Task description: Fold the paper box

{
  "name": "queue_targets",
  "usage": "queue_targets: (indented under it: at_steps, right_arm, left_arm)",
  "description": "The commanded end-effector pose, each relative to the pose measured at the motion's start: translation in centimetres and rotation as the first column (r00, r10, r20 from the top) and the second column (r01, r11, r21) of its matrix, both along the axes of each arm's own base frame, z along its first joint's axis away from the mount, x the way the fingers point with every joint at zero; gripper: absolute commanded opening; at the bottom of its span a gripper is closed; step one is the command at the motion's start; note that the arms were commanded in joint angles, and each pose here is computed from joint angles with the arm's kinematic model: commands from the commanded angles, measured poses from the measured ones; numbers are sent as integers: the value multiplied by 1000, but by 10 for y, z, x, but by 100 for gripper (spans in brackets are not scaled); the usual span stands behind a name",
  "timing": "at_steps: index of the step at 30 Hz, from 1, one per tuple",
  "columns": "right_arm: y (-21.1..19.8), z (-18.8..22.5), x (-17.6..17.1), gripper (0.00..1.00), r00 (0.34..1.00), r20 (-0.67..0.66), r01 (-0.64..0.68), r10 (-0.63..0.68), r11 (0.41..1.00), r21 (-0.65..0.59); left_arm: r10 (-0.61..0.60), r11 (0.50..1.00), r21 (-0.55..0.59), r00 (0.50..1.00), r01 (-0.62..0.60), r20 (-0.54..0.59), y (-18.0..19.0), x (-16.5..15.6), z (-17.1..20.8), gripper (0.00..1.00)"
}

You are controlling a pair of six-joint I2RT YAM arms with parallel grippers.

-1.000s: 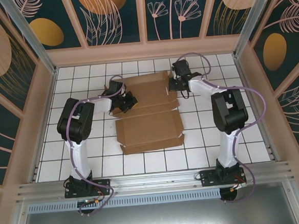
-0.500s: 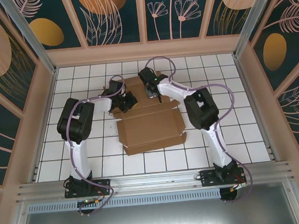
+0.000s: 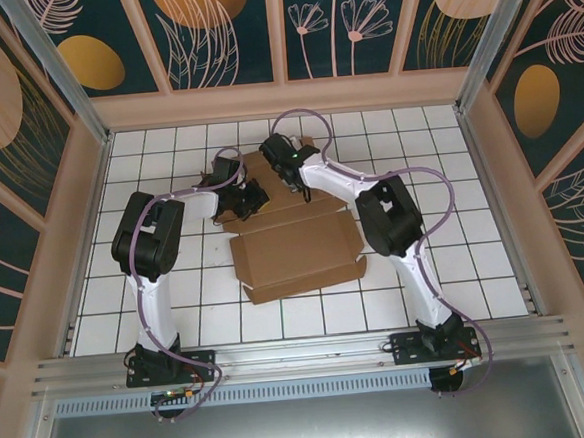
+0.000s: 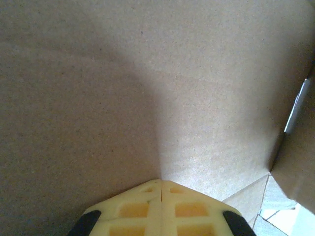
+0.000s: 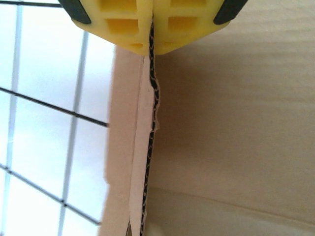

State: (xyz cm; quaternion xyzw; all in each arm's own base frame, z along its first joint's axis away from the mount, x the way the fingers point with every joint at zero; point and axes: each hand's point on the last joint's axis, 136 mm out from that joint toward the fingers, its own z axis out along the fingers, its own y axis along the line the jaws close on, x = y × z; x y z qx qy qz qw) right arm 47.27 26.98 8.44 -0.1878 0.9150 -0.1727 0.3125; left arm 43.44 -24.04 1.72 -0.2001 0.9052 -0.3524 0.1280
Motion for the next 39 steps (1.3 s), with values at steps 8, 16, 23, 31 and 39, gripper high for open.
queue_targets:
  at_steps: [8,16,23,31,39]
  right_arm:
    - [-80,-6,8,0,996,67,78,-53,885,-459]
    - [-85,-41,18,9,997,50,69,-50,845,-530]
    - [-84,31,24,45,981,150,150,-127,976,-158]
    - [-87,88,-24,67,989,118,20,-94,859,512]
    - [-75,33,-57,70,996,-87,39,26,737,675]
  left_arm:
    - [15,997,75,997,-9,-75,10,-14,-23,0]
    - [14,997,74,997,-8,-77,10,-15,-23,0]
    - [7,996,92,998,-2,-57,13,-13,-18,0]
    - [-16,994,108,999,20,-30,12,-8,-13,0]
    - [-39,993,112,999,41,-16,10,-5,-9,0]
